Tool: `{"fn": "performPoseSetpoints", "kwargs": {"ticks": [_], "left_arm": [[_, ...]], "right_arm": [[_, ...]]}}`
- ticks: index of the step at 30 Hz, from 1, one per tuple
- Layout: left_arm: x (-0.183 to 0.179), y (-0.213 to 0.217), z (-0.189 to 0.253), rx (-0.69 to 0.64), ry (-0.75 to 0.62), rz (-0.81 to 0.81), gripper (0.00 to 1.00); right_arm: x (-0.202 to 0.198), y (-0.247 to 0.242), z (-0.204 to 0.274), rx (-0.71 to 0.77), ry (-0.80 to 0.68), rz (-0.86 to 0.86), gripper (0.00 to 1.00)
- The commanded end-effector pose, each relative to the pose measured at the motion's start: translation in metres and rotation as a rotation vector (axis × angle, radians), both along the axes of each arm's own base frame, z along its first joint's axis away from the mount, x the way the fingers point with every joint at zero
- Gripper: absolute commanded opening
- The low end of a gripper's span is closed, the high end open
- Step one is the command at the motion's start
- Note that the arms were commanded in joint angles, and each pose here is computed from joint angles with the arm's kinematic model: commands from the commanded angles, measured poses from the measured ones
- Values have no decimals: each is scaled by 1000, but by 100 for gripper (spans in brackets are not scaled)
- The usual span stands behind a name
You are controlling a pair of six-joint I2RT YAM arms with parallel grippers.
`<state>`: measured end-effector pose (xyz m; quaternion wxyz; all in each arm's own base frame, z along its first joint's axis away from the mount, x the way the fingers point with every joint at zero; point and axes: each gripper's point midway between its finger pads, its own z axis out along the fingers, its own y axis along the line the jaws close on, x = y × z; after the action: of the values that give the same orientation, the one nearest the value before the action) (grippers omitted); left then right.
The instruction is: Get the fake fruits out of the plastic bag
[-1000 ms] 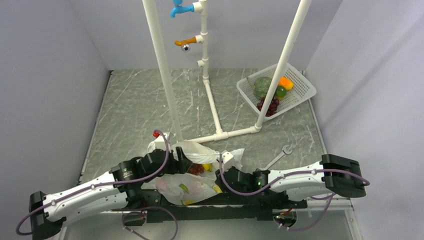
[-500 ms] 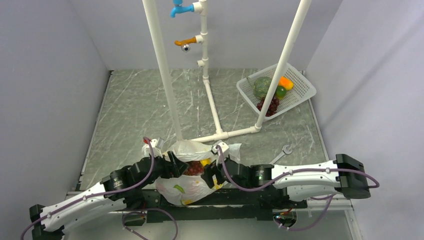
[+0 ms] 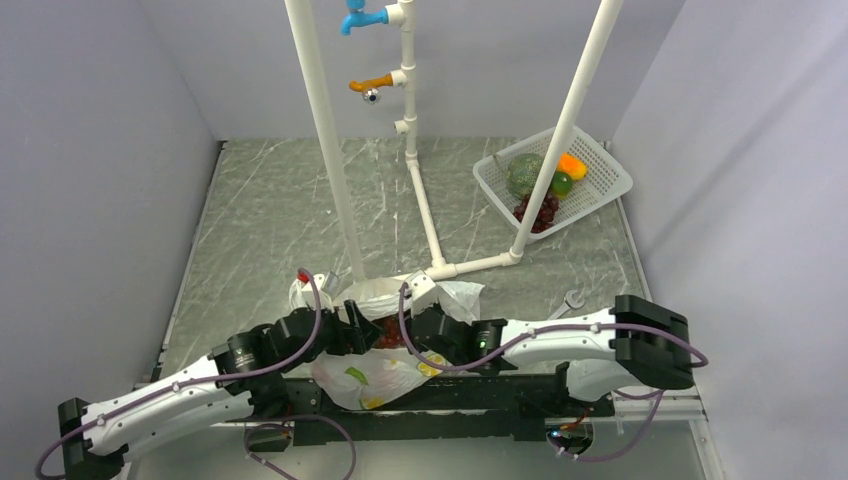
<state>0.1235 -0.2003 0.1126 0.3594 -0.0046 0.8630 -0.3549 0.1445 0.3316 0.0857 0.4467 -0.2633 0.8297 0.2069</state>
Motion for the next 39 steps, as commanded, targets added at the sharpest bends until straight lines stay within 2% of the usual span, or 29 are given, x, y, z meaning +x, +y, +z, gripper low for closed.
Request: {"fn": "performPoseSetpoints", "kwargs": {"ticks": [1, 8, 12, 21, 25, 28, 30, 34, 39], "left_arm": [[3, -1, 26, -14, -42, -8, 85], [3, -2, 19, -41, -34, 4, 85], [2, 2, 8, -12, -8, 17, 84], [4, 17, 18, 58, -37, 34, 84], [5, 15, 38, 36, -85, 8, 84], [7, 18, 50, 39, -114, 12, 84], [9, 22, 61, 47, -136, 20, 85], [17, 36, 82, 101, -203, 55, 85], [23, 54, 84, 205, -195, 113, 87]], "right_arm": [[17, 21, 14, 49, -55, -14, 51], [26, 22, -19, -54, -64, -37, 49], [29, 24, -26, -90, -72, -40, 36], [17, 7, 20, -24, -84, -17, 13], [9, -12, 31, -6, -64, -10, 9], [-1, -16, 33, 6, -54, 65, 8], [-5, -20, 26, -21, -53, 95, 0], [-10, -27, 13, -73, -30, 119, 0], [-27, -26, 27, -15, -11, 215, 0]]}}
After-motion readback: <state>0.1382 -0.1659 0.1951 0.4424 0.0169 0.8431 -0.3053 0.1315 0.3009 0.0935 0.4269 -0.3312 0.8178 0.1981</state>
